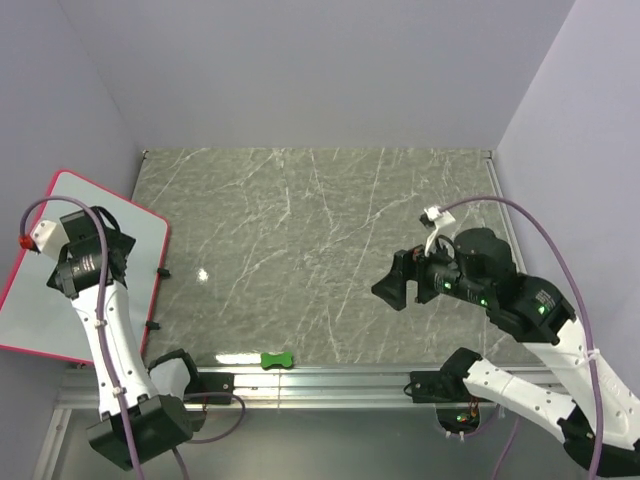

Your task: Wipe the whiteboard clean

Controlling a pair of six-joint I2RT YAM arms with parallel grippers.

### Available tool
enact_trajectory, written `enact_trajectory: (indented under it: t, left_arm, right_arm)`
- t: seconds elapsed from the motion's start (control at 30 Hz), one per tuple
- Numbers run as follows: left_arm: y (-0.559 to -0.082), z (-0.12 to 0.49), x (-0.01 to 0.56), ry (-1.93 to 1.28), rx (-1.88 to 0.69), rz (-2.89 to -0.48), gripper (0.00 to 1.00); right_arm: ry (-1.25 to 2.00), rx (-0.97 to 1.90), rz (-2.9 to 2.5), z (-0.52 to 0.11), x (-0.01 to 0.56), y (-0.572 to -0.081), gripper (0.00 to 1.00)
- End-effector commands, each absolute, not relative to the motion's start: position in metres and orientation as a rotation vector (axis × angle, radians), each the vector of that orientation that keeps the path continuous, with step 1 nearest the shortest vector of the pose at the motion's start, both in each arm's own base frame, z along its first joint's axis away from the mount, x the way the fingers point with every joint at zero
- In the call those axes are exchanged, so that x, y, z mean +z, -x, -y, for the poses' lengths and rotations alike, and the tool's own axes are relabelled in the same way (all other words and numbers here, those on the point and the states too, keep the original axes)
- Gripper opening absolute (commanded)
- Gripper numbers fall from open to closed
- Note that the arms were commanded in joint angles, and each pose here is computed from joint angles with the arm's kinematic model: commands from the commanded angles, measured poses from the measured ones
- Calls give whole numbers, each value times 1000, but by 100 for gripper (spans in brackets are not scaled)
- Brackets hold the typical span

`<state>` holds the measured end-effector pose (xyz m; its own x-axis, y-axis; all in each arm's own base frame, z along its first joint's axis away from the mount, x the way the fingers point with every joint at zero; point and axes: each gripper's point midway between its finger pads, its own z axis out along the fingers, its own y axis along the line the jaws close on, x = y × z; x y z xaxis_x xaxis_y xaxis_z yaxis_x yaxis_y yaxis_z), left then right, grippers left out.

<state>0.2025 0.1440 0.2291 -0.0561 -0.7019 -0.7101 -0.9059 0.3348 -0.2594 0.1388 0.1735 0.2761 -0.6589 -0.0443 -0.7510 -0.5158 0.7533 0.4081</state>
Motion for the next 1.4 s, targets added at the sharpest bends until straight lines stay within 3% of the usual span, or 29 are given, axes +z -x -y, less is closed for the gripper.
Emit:
enact_trajectory:
  t: [0.0, 0.1, 0.2, 0.53, 0.6, 0.77, 0.9, 0.93, 1.03, 1.17, 1.37]
  left_arm:
    - [-203, -147, 244, 1401, 291, -1739, 99]
    - [-228, -131, 187, 1404, 110, -1932, 99]
    - [-208, -148, 152, 1647, 106, -1906, 100]
    - [-168, -165, 216, 1613, 477, -1779, 99]
    - [-150, -171, 209, 1684, 586, -1737, 99]
    - [-156, -179, 200, 1702, 572, -1713, 99]
    - [-183, -194, 181, 1646, 367, -1771, 100]
    - [-201, -179, 169, 1597, 191, -1830, 99]
    - [-246, -158, 161, 1423, -93, -1869, 90]
    - [-272, -107, 132, 1297, -110, -2081, 90]
    - [-293, -75, 106, 1221, -179, -2133, 89]
  right_arm:
    - [519, 802, -2120, -185, 308, -140, 99]
    - [556, 805, -2151, -193, 311, -140, 99]
    - [570, 830, -2155, -198, 316, -137, 99]
    - [560, 848, -2200, -209, 307, -142, 98]
    - [564, 869, -2222, -214, 304, -142, 97]
    - [580, 876, -2282, -217, 295, -137, 93]
    - [572, 851, -2296, -210, 291, -135, 91]
    - [573, 853, -2289, -209, 292, -134, 91]
    - [560, 841, -2306, -207, 288, -134, 91]
    - [546, 818, -2343, -210, 280, -139, 91]
    - [522, 853, -2346, -220, 275, -143, 91]
